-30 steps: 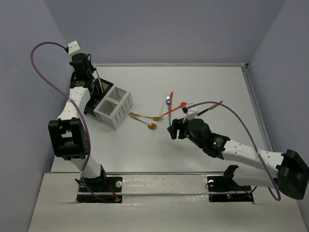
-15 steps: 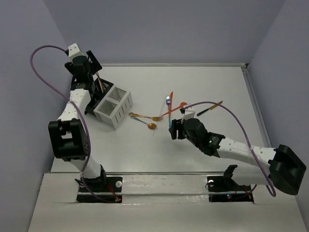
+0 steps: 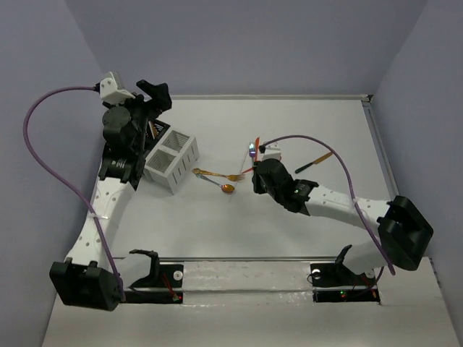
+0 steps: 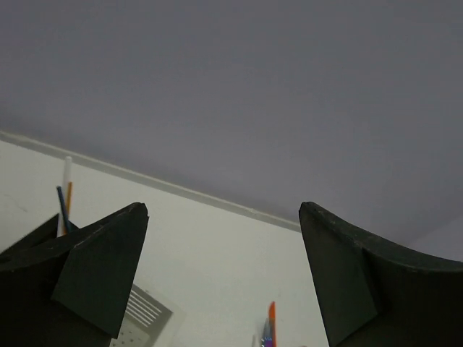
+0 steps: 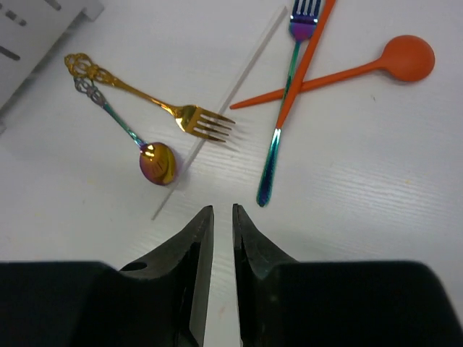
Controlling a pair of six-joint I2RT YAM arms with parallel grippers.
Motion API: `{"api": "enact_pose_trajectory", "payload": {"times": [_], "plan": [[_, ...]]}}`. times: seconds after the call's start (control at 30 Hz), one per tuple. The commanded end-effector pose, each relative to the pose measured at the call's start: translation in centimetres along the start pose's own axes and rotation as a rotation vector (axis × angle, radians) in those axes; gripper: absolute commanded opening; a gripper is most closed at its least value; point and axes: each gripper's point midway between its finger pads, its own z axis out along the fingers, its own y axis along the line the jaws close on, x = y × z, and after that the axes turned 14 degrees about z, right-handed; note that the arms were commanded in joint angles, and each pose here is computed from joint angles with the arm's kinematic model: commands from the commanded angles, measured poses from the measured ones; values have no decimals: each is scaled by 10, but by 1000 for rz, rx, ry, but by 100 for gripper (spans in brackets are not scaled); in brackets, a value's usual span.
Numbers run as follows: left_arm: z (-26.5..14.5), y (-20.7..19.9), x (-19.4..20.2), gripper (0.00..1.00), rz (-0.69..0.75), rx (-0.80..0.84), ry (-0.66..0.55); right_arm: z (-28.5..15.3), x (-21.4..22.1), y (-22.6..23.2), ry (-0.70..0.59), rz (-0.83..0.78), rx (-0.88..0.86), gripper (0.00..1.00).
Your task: Sort the eating utensils into containers
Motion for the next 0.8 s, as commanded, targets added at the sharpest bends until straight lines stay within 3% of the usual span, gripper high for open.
{"api": "enact_pose_trajectory", "payload": {"times": [0.0, 0.07, 0.23, 0.37, 0.47, 0.77], "plan": [[-39, -33, 12, 99, -98, 170, 42, 12, -38, 18, -72, 65, 50, 22], [-64, -41, 5, 99, -101, 236, 37, 25, -35, 15, -54, 52, 90, 21], [-115, -37, 41, 99, -50, 308, 125, 47, -51, 3, -68, 74, 157, 21], [-147, -28, 63, 99, -10, 329, 130, 63, -74, 12, -82, 105, 149, 29], [-157, -26, 76, 99, 22, 354, 152, 93, -53, -5, -9, 64, 240, 38], [-176, -40, 68, 99, 47, 460, 113, 148, -38, -7, 62, 48, 306, 39]]}}
